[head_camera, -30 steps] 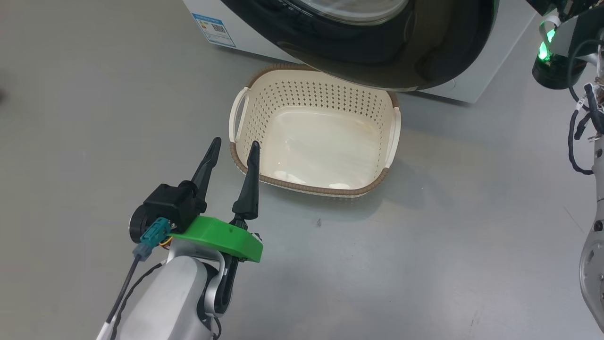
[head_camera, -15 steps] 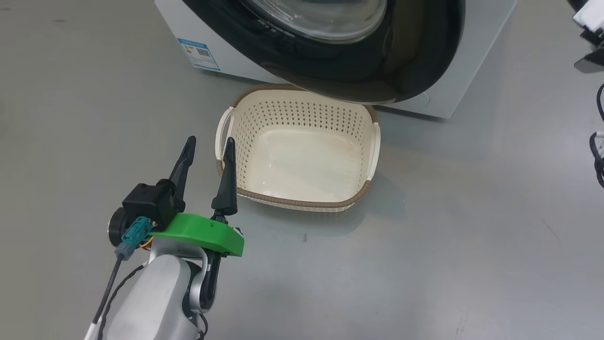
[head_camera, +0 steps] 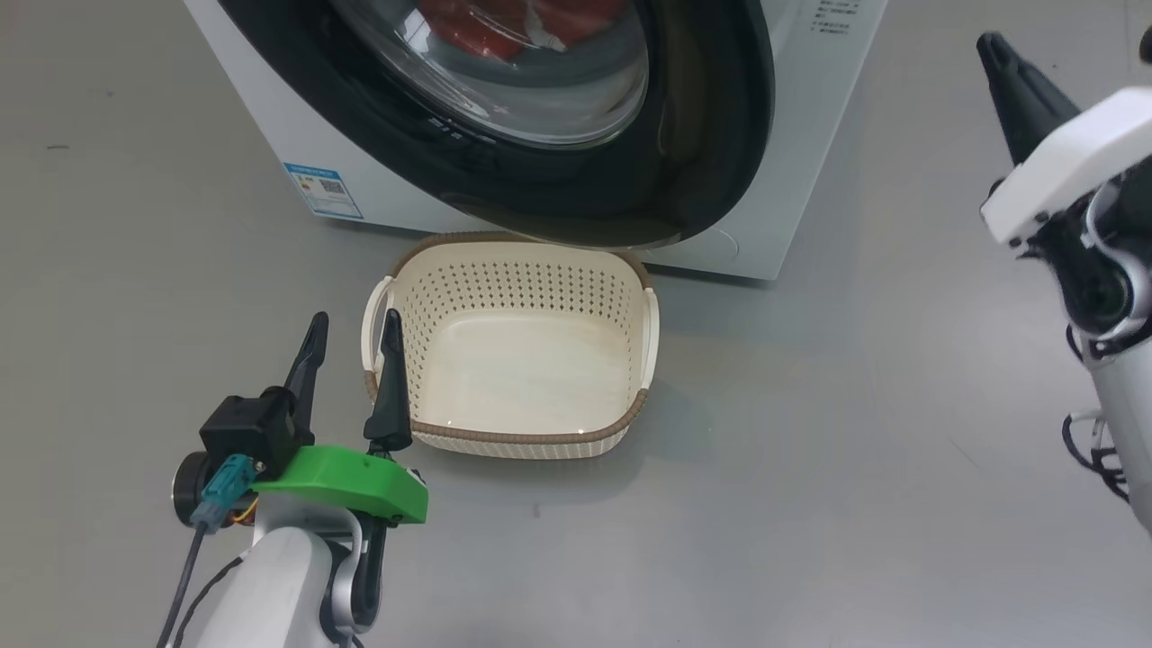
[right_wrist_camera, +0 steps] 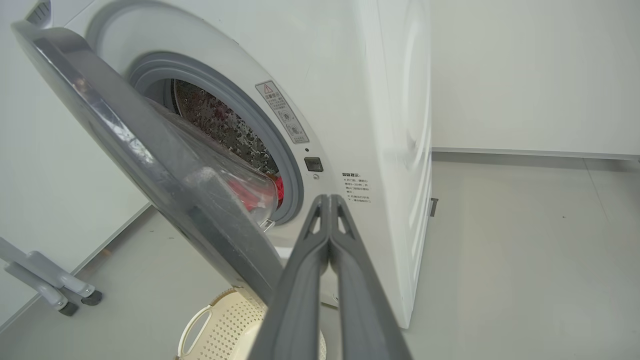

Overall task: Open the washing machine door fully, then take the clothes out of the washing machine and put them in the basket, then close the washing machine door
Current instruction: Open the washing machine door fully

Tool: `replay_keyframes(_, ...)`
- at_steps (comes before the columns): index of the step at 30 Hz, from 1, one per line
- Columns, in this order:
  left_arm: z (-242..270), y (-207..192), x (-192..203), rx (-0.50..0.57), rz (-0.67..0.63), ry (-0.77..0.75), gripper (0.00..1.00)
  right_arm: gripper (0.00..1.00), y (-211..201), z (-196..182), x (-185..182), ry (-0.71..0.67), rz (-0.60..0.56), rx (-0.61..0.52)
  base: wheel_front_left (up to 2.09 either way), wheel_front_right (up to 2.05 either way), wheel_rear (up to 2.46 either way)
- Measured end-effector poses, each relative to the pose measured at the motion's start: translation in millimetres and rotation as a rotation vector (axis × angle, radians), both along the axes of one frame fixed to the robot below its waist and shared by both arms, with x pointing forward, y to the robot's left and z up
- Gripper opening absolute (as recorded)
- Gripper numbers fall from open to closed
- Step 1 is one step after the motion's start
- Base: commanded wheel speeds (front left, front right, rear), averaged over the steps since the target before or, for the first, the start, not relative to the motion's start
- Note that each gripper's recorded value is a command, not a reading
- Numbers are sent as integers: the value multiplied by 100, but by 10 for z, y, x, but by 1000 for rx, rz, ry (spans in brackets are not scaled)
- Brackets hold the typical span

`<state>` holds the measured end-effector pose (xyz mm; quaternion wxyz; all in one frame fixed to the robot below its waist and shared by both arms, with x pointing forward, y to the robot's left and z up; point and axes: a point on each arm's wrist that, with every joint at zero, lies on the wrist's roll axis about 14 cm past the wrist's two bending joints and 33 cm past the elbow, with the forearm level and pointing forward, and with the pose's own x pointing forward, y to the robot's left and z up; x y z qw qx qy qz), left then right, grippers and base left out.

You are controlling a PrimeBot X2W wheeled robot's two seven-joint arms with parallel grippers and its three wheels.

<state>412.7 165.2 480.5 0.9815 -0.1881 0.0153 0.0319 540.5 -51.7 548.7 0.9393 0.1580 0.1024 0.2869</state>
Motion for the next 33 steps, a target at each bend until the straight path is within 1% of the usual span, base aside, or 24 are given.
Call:
replay_keyframes(3,10,-7,-45,-3,0,-2,100,0,-160,-120,-164,-6,-56,15,0,0,0)
replay_keyframes(5,26,-17,-66,-1,-4,-7,100,0,-312,-147,-240,-16,-117,54,0,0,0)
replay_keyframes(9,61,-71,-109,-7,-21,-18,100,0,-504,-260,-456,-19,-201,90,0,0,0)
replay_keyframes(12,87,-104,-135,-11,-31,-27,100,0,-627,-365,-632,-21,-260,86,0,0,0)
replay_keyframes(15,112,-100,-156,-5,-31,-34,100,0,-704,-389,-779,-50,-304,87,0,0,0)
replay_keyframes(22,139,-153,-224,7,-53,-46,100,0,-785,-497,-1130,-93,-347,47,0,0,0)
replay_keyframes(23,143,-161,-231,6,-55,-47,100,16,-772,-506,-1178,-106,-339,25,0,0,0)
replay_keyframes(24,146,-172,-239,4,-61,-49,100,64,-756,-516,-1222,-119,-325,-1,0,0,0)
replay_keyframes(25,146,-172,-239,4,-61,-49,100,100,-756,-516,-1222,-119,-325,-1,0,0,0)
replay_keyframes(30,163,-222,-248,8,-80,-57,100,100,-836,-585,-1334,-115,-355,-46,0,0,0)
replay_keyframes(33,149,-234,-260,10,-85,-53,100,100,-842,-579,-1363,-117,-362,-46,0,0,0)
